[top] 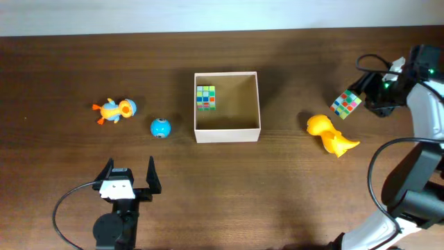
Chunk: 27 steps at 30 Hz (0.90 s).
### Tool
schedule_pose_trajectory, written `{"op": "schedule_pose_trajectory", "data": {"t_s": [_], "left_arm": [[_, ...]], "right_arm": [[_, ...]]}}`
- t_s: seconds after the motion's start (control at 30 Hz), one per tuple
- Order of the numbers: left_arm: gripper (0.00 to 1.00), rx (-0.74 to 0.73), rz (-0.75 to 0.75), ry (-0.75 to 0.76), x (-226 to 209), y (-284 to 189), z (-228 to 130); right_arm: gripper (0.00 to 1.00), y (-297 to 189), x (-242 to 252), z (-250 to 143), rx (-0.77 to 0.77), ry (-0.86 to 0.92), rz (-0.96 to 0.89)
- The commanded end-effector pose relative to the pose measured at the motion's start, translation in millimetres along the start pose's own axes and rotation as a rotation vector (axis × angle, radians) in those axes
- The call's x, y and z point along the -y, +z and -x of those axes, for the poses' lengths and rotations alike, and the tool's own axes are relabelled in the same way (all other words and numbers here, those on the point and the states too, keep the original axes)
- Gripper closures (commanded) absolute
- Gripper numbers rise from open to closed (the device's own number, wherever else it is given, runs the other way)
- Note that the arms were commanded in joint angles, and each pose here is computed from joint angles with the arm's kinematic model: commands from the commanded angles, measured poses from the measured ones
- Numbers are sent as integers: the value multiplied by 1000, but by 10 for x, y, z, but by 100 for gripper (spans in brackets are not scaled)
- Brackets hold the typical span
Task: Pack container
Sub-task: 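Lower the right gripper and grasp the second Rubik's cube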
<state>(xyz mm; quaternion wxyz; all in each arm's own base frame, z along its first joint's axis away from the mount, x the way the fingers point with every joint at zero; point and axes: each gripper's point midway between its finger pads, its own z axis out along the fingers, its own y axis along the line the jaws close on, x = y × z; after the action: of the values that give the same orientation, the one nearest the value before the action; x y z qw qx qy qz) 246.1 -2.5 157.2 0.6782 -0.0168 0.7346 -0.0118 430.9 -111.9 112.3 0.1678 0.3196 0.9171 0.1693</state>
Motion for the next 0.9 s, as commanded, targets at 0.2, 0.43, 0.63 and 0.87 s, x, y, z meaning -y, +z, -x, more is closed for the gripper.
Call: {"op": "schedule_pose_trajectory", "data": {"t_s": [0.2, 0.43, 0.63, 0.87], "left_arm": [[1, 2, -16, 20, 32, -3, -1], [1, 2, -16, 20, 32, -3, -2], [1, 2, -16, 20, 32, -3, -2], [1, 2, -16, 20, 32, -3, -1]], "right_arm": [[16, 91, -154, -24, 155, 126, -267], [9, 153, -195, -50, 195, 214, -304], [6, 275, 5, -91, 163, 263, -361], [7, 517, 177, -107, 115, 242, -397]]}}
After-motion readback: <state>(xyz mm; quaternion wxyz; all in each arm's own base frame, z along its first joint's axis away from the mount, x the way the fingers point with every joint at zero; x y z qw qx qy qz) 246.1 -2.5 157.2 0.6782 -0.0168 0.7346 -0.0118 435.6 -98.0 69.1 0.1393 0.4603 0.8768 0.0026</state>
